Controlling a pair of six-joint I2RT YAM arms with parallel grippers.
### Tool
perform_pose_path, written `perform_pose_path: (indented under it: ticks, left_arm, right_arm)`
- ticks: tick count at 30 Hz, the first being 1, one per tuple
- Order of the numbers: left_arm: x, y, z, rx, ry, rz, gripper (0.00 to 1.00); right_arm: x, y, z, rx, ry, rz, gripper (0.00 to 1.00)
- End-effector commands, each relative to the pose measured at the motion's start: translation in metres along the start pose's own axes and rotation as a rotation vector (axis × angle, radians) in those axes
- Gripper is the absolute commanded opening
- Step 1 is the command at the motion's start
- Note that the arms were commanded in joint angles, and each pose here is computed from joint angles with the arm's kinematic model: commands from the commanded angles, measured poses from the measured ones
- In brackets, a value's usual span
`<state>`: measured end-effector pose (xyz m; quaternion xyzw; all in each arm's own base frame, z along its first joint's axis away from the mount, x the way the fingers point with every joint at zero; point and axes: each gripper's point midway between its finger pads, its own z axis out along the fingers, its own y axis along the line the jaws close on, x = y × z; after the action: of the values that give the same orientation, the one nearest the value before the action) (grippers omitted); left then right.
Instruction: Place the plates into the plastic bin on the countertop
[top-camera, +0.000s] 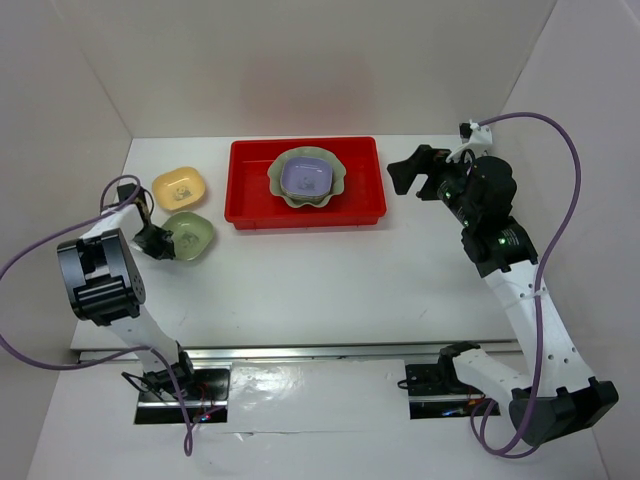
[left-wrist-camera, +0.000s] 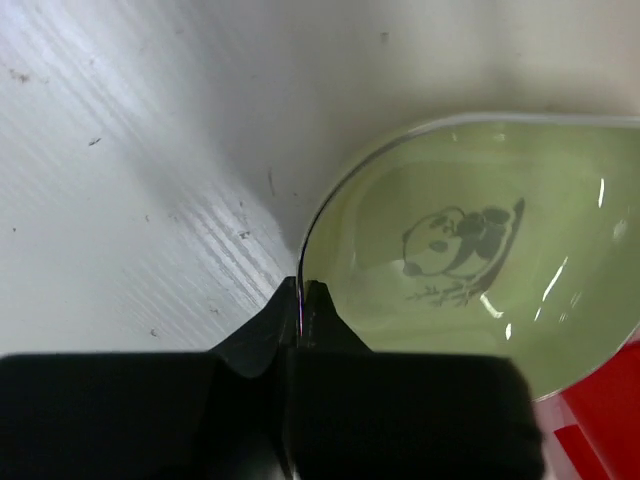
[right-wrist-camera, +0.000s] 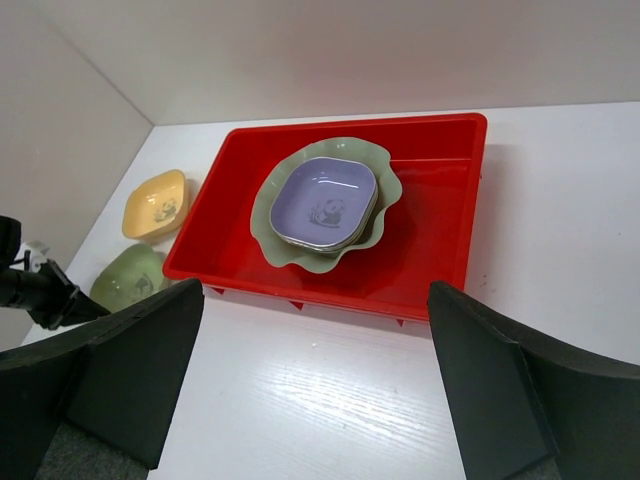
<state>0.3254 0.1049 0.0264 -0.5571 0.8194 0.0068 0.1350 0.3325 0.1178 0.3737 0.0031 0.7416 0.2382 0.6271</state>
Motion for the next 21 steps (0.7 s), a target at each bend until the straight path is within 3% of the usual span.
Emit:
perform_pose_path:
  ticks: [1, 5, 8, 11, 15, 18, 21]
  left_arm:
    - [0.001, 0.019, 0.003, -0.092, -0.011, -0.012, 0.0]
    - [0.002, 0.048, -0.021, -0.212, -0.045, -0.058, 0.0]
    - [-0.004, 0.057, -0.055, -0.185, -0.141, -0.124, 0.0]
    - [-0.018, 0.025, -0.103, 0.099, -0.26, -0.084, 0.0]
    - [-0.02, -0.041, -0.183, 0.55, -0.366, 0.1, 0.0]
    - [-0.019, -0.077, -0.223, 0.713, -0.443, 0.19, 0.0]
    - [-0.002, -0.13, -0.262, 0.914, -0.414, 0.363, 0.0]
  right_arm:
    - [-0.024, 0.009, -0.001, -0.028, -0.079, -0.015, 1.0]
    - [-0.022, 0.008, 0.002, -0.025, -0.07, -0.014, 1.0]
    - [-0.025, 0.01, 0.001, -0.028, -0.079, -0.015, 1.0]
    - [-0.023, 0.009, 0.001, -0.025, -0.07, -0.014, 1.0]
    - [-0.019, 0.007, 0.002, -0.022, -0.062, -0.013, 1.0]
    - [-0.019, 0.008, 0.0, -0.025, -0.07, -0.014, 1.0]
    - [-0.023, 0.008, -0.003, -0.019, -0.084, -0.005, 1.0]
